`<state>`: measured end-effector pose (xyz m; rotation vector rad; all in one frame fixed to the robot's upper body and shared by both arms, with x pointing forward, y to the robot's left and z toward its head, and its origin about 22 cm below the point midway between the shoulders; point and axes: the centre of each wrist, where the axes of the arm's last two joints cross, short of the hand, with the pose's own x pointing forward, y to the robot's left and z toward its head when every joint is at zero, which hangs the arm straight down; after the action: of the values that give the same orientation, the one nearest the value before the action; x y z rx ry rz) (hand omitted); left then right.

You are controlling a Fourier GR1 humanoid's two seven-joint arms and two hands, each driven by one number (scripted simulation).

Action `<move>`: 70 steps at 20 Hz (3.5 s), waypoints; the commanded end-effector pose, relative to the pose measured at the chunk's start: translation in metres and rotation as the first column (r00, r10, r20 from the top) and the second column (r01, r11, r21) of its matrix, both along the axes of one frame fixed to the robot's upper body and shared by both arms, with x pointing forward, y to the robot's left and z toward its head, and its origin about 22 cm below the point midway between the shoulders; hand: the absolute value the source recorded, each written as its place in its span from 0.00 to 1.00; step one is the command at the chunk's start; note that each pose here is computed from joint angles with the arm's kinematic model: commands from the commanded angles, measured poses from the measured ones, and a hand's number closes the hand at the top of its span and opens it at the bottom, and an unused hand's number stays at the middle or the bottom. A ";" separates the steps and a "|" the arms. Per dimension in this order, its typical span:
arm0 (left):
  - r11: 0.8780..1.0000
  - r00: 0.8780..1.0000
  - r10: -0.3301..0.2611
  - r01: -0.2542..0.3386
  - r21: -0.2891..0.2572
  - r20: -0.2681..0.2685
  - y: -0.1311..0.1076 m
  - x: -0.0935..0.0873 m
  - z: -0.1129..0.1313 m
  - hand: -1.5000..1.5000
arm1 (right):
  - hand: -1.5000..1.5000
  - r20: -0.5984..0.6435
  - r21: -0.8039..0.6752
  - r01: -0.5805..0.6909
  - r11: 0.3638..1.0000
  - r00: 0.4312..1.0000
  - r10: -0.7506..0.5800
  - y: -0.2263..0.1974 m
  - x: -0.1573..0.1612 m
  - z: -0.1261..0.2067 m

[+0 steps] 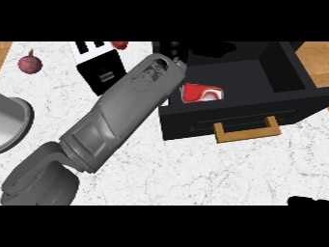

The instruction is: Pick up the can, place it into the drawer and close the drawer

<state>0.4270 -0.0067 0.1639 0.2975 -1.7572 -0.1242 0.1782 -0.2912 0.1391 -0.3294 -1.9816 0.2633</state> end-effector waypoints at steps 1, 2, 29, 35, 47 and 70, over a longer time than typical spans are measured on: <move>0.999 1.000 -0.013 0.014 -0.046 0.016 -0.003 0.001 0.010 0.00 | 0.00 0.048 -0.126 -0.004 0.992 0.999 0.010 0.006 0.000 0.007; 0.997 1.000 -0.020 0.020 -0.072 0.003 -0.005 -0.002 0.011 0.00 | 0.00 0.058 -0.142 -0.003 0.990 0.998 0.011 0.006 0.000 0.010; 0.995 1.000 0.002 0.000 -0.100 0.027 0.031 0.002 0.034 0.00 | 0.00 0.065 -0.717 0.183 0.672 0.978 -0.197 0.068 0.100 -0.093; 0.995 0.999 0.021 -0.018 -0.101 0.027 0.058 -0.001 0.044 0.00 | 0.00 0.030 -0.748 0.176 0.640 0.972 -0.232 0.058 0.121 -0.128; 0.996 1.000 -0.027 0.026 -0.085 -0.005 0.082 -0.024 0.068 0.00 | 0.00 0.113 -0.794 0.271 0.544 0.945 -0.307 0.047 0.181 -0.134; 0.997 0.999 -0.027 0.024 -0.077 -0.033 0.132 -0.061 0.014 0.00 | 0.00 0.267 -0.731 0.442 0.520 0.887 -0.378 0.090 0.265 -0.088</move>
<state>0.3714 0.1279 0.1811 0.2324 -1.7290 -0.0776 0.4335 -0.2181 0.0405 -1.4081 -1.6666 0.8007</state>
